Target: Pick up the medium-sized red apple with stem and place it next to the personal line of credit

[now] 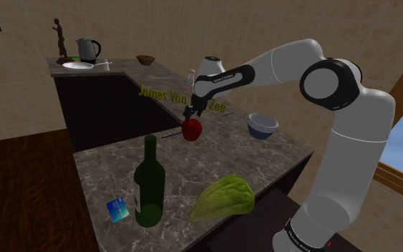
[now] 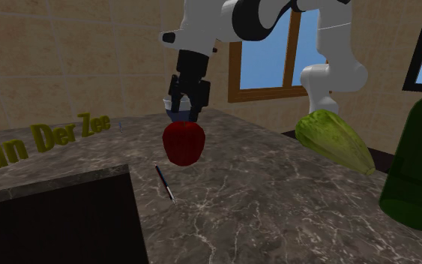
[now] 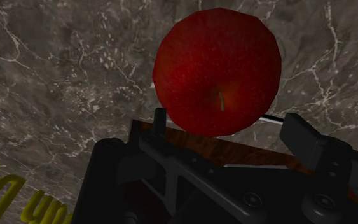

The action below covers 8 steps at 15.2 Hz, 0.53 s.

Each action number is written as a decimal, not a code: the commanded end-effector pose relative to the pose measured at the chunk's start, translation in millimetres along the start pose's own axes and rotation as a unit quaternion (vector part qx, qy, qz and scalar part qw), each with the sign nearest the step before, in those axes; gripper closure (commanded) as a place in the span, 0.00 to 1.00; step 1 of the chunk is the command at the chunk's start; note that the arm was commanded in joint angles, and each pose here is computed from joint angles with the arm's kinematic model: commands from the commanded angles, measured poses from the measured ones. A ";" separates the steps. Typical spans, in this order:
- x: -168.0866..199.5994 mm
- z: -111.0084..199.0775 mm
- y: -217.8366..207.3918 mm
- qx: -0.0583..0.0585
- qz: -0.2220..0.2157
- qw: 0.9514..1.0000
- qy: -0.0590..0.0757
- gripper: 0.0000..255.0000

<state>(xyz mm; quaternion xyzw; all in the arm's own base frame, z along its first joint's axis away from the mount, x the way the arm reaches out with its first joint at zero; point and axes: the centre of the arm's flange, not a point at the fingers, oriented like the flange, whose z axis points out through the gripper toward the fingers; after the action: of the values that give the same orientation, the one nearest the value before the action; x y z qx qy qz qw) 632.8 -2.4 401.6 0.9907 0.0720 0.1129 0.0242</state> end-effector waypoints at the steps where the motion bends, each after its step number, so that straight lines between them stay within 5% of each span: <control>1: 0.0 0.1 0.0 0.000 0.000 1.000 0.000 0.00; 2: 0.0 0.0 0.0 0.000 0.000 1.000 0.000 0.00; 3: 0.0 0.0 0.0 0.000 0.000 1.000 0.000 1.00; 8: 0.0 0.0 0.0 0.000 0.000 1.000 0.000 1.00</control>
<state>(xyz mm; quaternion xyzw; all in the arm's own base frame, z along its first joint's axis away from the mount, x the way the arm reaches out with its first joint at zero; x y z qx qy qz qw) 632.9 -2.3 401.6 0.9907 0.0720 0.1130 0.0242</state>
